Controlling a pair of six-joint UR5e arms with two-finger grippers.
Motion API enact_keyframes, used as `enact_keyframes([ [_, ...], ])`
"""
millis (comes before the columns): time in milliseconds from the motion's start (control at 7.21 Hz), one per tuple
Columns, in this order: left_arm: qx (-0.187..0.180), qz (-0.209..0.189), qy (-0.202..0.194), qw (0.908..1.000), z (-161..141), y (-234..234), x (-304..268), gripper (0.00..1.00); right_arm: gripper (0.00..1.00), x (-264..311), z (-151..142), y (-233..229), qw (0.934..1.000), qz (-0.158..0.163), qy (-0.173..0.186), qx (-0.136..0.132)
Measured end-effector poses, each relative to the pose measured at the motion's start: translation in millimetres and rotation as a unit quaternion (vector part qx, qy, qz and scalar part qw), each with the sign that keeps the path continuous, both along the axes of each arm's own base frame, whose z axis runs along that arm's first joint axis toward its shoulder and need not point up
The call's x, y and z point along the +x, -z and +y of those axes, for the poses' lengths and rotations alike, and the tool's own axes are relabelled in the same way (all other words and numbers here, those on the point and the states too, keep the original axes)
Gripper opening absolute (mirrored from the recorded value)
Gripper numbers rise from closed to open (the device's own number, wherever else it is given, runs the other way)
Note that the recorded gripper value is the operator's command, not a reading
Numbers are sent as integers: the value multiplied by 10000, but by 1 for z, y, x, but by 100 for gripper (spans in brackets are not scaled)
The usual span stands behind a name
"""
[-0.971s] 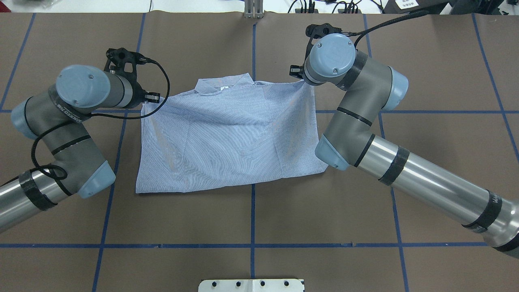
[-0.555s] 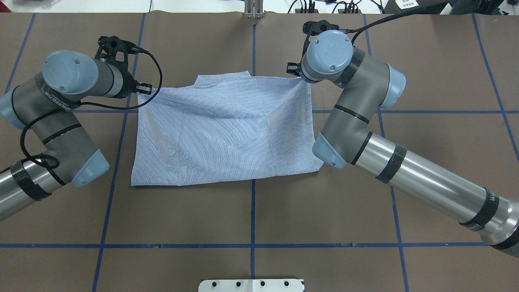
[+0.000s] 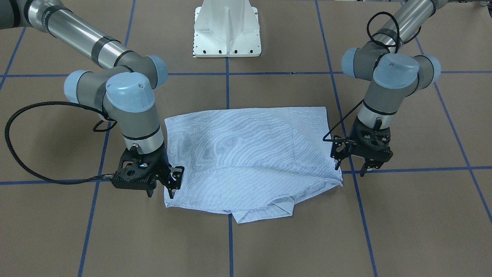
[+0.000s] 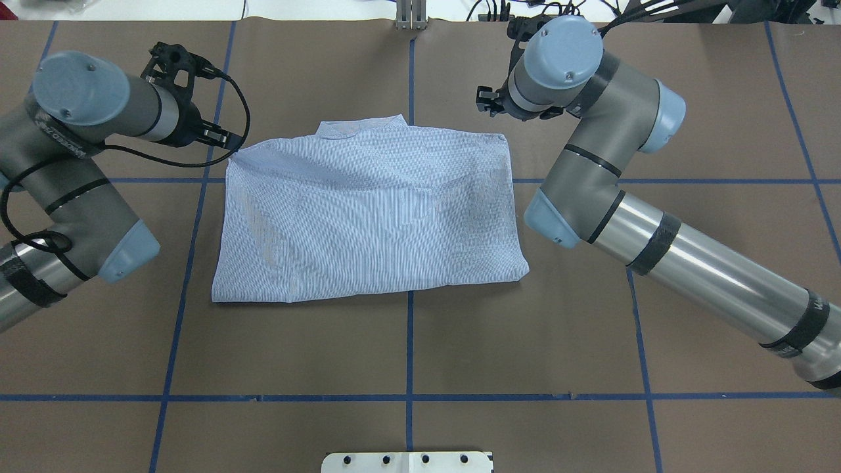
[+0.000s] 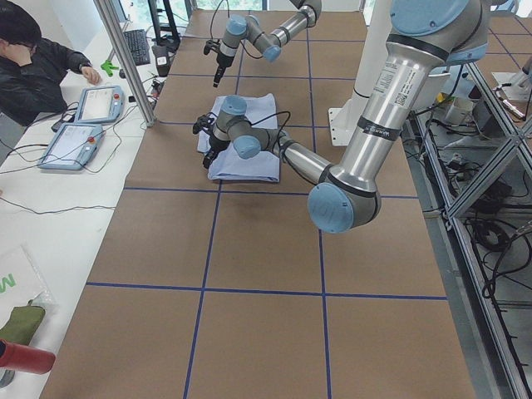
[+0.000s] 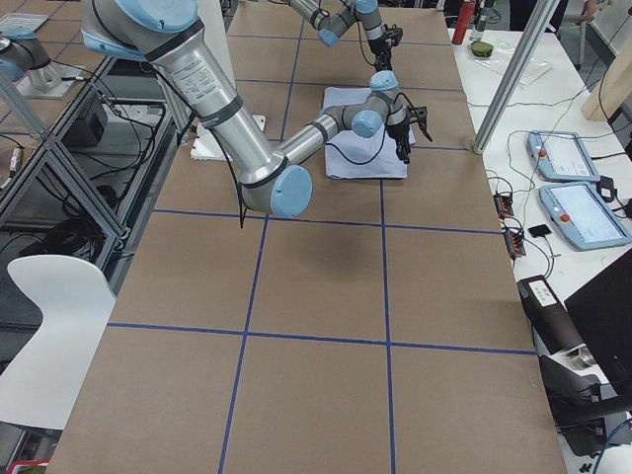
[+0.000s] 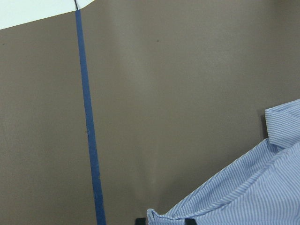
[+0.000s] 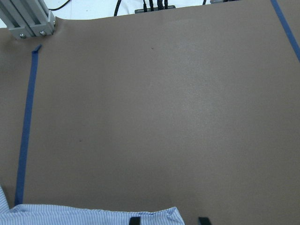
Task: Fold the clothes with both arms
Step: 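Lower the hem onto the collar edge and open both grippers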
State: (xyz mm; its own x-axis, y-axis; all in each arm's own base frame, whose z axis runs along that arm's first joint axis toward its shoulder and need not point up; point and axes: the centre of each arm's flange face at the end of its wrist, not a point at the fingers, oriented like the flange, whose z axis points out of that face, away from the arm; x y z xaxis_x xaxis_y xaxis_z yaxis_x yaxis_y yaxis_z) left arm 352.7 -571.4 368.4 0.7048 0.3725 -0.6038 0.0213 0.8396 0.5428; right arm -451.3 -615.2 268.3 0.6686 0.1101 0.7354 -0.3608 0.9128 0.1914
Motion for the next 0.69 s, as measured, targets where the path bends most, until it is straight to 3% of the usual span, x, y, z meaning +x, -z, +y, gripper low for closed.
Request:
enact_keyframes([
  [277, 46, 251, -138, 9996, 29, -19, -27, 100, 100, 23, 9, -8, 9998, -78, 181, 61],
  [694, -105, 1087, -116, 9939, 113, -77, -33, 100, 100, 30, 14, -8, 9997, -114, 188, 106],
])
